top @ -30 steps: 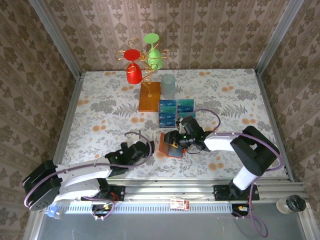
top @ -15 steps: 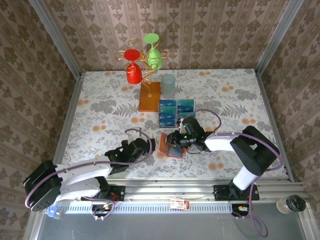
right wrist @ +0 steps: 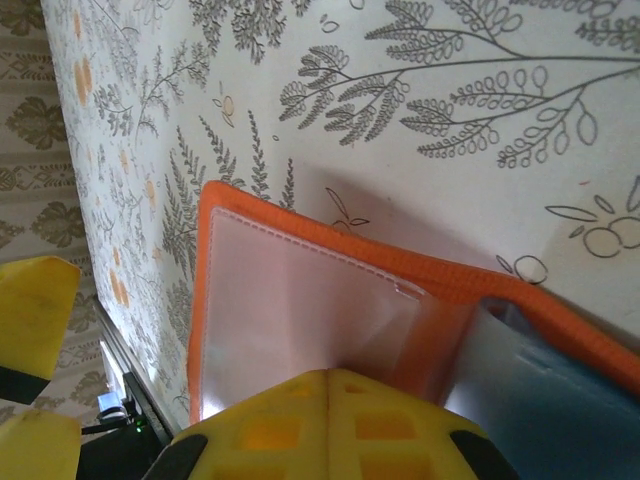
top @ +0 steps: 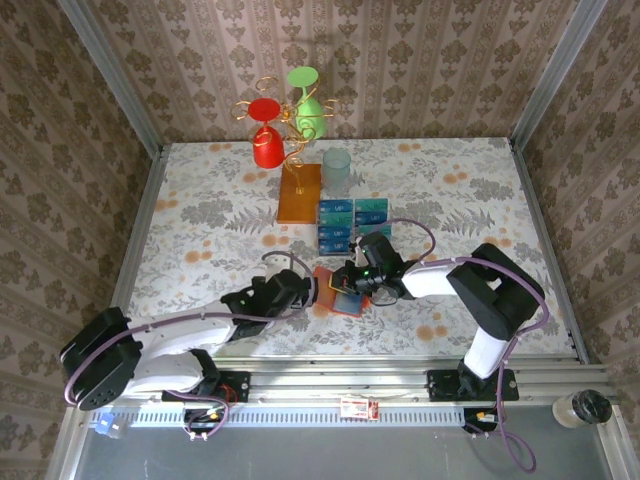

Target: Put the credit cards into the card holder

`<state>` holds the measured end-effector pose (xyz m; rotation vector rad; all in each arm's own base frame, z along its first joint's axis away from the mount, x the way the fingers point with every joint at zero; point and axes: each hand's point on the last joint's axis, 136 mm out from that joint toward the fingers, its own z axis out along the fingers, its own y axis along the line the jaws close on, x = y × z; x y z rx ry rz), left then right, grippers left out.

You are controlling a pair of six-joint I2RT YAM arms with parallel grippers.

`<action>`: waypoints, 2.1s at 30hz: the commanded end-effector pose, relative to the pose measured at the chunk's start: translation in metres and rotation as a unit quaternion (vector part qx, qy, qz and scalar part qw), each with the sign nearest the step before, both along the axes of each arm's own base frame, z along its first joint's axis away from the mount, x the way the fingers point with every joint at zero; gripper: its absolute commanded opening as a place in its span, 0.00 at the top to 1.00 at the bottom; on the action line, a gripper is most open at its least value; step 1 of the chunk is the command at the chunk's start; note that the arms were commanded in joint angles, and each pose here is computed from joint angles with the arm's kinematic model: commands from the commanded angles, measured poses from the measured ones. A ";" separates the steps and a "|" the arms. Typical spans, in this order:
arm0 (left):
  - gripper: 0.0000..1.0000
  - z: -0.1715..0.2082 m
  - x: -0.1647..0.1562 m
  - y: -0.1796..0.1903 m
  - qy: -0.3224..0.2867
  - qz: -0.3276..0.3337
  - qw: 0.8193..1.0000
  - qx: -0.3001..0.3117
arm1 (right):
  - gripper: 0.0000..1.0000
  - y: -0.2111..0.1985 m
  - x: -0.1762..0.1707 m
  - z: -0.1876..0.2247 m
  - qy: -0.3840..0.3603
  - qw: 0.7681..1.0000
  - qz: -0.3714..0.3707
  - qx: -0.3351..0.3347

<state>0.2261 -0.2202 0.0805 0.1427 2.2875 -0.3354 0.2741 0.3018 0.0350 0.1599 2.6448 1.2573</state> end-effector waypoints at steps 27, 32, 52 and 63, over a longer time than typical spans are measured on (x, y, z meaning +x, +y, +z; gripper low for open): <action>0.00 -0.056 -0.012 0.010 0.061 0.015 0.995 0.074 | 0.88 -0.034 -0.027 -0.001 -0.019 0.998 0.022 -0.055; 0.00 -0.060 -0.020 0.007 0.061 0.017 0.995 0.073 | 0.89 -0.049 -0.025 -0.009 -0.026 0.994 0.031 -0.098; 0.00 -0.060 -0.022 0.012 0.053 0.034 0.994 0.087 | 0.62 -0.056 0.026 0.063 -0.116 0.981 0.046 -0.149; 0.00 -0.061 -0.018 0.009 0.052 0.031 0.994 0.086 | 0.42 -0.074 0.088 0.096 -0.202 0.925 0.086 -0.309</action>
